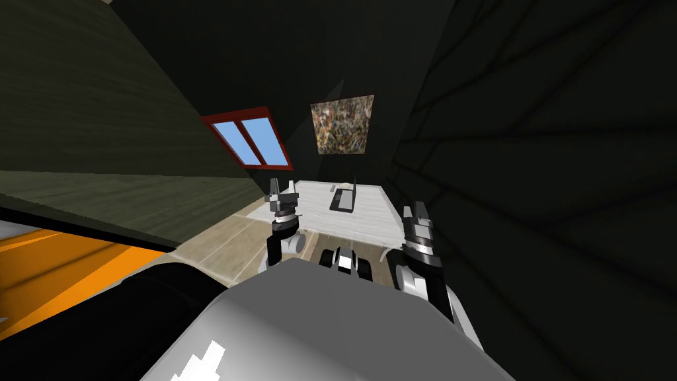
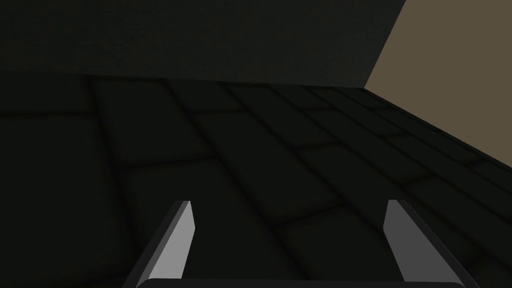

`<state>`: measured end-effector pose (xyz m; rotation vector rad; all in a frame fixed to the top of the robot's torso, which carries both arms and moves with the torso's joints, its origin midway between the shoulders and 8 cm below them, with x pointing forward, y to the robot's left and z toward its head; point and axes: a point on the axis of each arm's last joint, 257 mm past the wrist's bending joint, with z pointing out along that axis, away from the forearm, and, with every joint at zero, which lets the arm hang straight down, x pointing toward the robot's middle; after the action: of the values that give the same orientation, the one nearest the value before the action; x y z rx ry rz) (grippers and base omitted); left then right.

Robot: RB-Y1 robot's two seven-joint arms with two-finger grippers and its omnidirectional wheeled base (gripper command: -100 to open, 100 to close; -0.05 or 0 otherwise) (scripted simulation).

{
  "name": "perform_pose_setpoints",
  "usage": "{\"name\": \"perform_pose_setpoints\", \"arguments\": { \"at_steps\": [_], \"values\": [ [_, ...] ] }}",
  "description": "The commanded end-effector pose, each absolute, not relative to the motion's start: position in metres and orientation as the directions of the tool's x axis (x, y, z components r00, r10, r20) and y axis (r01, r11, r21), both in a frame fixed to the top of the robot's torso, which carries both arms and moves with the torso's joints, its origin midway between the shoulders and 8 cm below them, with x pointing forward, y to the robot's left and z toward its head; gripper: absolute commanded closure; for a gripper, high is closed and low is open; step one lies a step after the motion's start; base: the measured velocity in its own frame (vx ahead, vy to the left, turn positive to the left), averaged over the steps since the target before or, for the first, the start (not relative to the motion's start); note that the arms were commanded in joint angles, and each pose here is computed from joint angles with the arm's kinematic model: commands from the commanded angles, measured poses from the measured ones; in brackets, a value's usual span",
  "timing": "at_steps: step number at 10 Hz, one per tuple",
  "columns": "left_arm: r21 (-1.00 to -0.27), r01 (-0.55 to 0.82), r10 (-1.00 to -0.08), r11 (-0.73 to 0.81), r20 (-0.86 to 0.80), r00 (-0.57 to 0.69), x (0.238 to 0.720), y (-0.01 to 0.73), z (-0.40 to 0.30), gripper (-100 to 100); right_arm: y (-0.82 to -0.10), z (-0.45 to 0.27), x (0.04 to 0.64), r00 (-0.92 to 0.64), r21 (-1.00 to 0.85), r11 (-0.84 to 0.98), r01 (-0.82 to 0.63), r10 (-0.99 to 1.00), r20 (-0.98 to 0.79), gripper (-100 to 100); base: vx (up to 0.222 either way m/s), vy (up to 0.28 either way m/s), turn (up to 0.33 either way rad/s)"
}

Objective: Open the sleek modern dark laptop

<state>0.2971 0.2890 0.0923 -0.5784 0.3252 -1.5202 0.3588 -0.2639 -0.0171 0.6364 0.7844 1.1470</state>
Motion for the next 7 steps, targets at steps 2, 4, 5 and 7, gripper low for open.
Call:
{"name": "perform_pose_setpoints", "arguments": {
  "at_steps": [2, 4, 5, 7],
  "values": [
    [-0.543, 0.839, -0.987, -0.046, 0.152, 0.045, 0.297, 0.289, 0.092, 0, -0.253, -0.031, 0.37, 0.179, 0.763, 0.389, -0.517, 0.92, -0.348, -100, -0.008, 0.042, 0.012],
    [-0.543, 0.839, -0.987, -0.046, 0.152, 0.045, 0.297, 0.289, 0.092, 0, -0.248, -0.042, 0.379, 0.172, 0.739, 0.459, -0.493, 0.884, -0.434, -100, -0.003, 0.047, 0.021],
    [-0.543, 0.838, -0.987, -0.046, 0.152, 0.045, 0.297, 0.289, 0.092, 0, -0.246, -0.048, 0.385, 0.17, 0.723, 0.497, -0.48, 0.861, -0.479, -100, -0.003, 0.064, 0.023],
    [-0.543, 0.839, -0.987, -0.046, 0.152, 0.044, 0.297, 0.289, 0.092, 0, -0.243, -0.06, 0.396, 0.172, 0.681, 0.577, -0.451, 0.805, -0.568, -100, -0.009, 0.068, 0.024]
  ]
}}
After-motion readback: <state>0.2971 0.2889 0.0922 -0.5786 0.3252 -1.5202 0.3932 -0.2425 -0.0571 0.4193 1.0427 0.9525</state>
